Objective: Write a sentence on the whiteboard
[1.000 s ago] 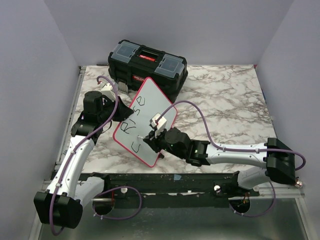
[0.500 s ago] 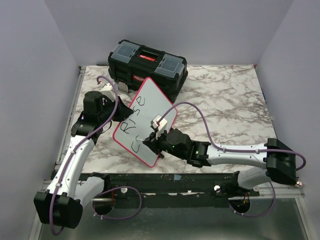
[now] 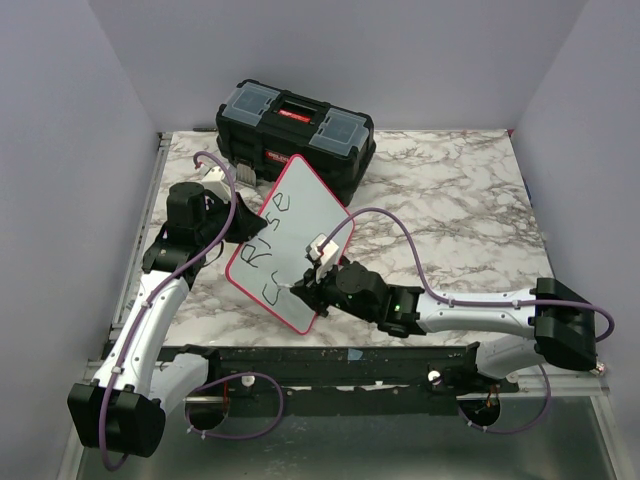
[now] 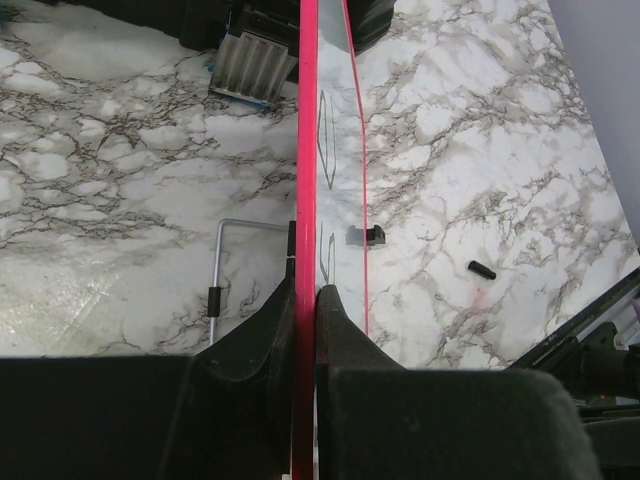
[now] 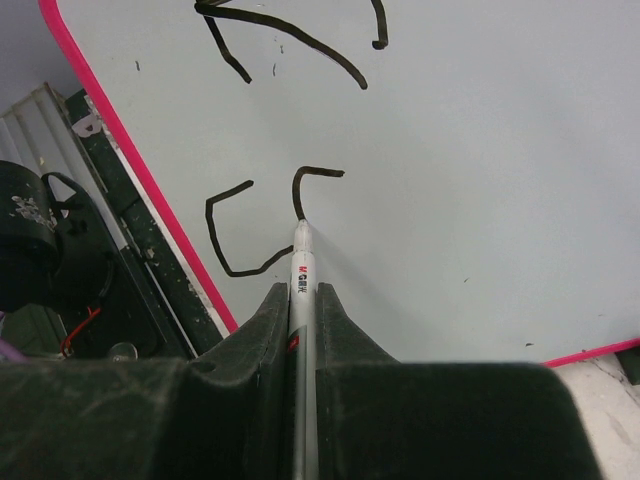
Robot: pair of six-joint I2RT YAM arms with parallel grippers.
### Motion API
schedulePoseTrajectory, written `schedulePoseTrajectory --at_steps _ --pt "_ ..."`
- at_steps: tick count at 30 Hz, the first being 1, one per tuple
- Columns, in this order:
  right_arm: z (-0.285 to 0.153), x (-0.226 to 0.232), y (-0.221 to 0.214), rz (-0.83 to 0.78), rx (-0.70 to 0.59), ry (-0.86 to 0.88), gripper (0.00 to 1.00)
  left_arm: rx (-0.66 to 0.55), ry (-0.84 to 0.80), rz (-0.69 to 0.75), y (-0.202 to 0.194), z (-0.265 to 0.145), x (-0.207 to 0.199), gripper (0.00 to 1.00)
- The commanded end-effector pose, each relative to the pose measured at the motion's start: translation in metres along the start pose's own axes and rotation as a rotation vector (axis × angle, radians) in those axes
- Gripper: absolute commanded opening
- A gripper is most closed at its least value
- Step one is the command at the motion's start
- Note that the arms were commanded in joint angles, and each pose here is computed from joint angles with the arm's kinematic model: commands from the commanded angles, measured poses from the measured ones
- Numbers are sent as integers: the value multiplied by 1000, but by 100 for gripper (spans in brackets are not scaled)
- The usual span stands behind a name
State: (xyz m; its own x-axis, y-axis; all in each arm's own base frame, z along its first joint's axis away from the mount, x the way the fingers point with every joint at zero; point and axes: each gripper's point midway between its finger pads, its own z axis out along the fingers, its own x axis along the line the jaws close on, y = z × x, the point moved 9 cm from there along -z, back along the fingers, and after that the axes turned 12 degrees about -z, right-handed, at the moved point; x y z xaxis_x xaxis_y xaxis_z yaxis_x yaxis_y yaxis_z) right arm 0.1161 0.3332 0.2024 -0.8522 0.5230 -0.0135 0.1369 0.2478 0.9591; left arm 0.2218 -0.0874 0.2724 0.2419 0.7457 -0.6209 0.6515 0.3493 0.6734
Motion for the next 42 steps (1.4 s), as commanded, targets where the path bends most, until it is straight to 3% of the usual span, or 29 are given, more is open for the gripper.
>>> schedulePoseTrajectory --at_steps 1,18,33,42 --pt "0 -4 -18 -18 81 -45 1 9 22 90 -1 -1 2 0" --pt "10 -11 2 -62 65 -145 1 7 19 92 -1 -2 1 0" --pt "17 -6 19 -72 34 -104 1 9 18 93 -1 -2 1 0" --pt "0 -9 15 -39 12 -103 1 7 18 94 -1 -2 1 0"
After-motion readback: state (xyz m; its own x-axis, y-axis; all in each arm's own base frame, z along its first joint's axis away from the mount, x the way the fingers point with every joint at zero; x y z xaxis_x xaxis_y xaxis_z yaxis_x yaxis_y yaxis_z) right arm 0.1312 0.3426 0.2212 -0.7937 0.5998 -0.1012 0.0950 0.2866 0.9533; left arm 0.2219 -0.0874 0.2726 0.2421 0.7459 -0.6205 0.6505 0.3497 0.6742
